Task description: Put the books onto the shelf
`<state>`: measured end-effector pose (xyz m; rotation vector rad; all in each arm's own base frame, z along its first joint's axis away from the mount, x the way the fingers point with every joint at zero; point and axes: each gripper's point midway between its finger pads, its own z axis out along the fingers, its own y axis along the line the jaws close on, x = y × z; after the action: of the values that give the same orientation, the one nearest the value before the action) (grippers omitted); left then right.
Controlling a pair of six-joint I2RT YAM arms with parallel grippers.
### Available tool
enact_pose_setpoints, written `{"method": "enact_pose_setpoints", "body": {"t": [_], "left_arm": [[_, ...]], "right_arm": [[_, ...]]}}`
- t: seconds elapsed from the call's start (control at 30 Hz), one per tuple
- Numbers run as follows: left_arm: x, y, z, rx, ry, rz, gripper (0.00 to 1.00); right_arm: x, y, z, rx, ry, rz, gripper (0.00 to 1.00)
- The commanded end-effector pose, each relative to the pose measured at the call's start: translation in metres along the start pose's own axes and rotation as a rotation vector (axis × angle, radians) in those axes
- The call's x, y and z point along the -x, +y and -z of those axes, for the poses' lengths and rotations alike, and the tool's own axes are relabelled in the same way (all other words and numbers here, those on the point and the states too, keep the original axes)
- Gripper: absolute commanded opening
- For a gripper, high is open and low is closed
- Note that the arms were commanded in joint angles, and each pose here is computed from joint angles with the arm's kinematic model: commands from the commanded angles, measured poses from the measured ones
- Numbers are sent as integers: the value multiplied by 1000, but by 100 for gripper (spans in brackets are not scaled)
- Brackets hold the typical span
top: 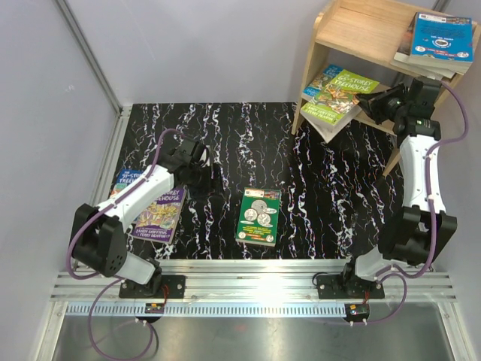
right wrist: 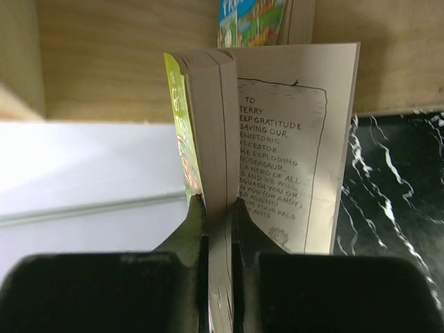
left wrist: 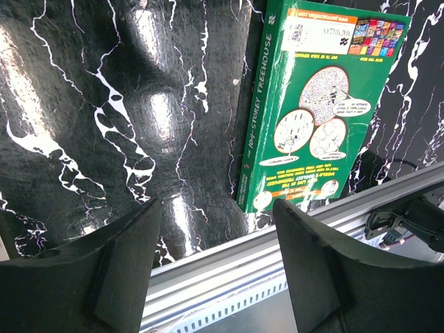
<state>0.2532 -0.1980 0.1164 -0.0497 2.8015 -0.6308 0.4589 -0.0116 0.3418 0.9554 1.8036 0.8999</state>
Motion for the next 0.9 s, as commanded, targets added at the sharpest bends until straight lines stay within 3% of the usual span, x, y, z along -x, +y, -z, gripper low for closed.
{"method": "enact_pose_setpoints", "body": {"t": [0.0, 0.5, 0.87], "left_arm": [[11, -11, 0, -48, -23, 5, 68], [13, -15, -14, -61, 15, 6, 68], [13, -12, -15, -45, 26, -21, 67]], "right_arm": [[35, 36, -6, 135, -136, -66, 0], [42, 19, -10, 292, -264, -337, 0], [70, 42, -32, 351, -290, -334, 0]]}}
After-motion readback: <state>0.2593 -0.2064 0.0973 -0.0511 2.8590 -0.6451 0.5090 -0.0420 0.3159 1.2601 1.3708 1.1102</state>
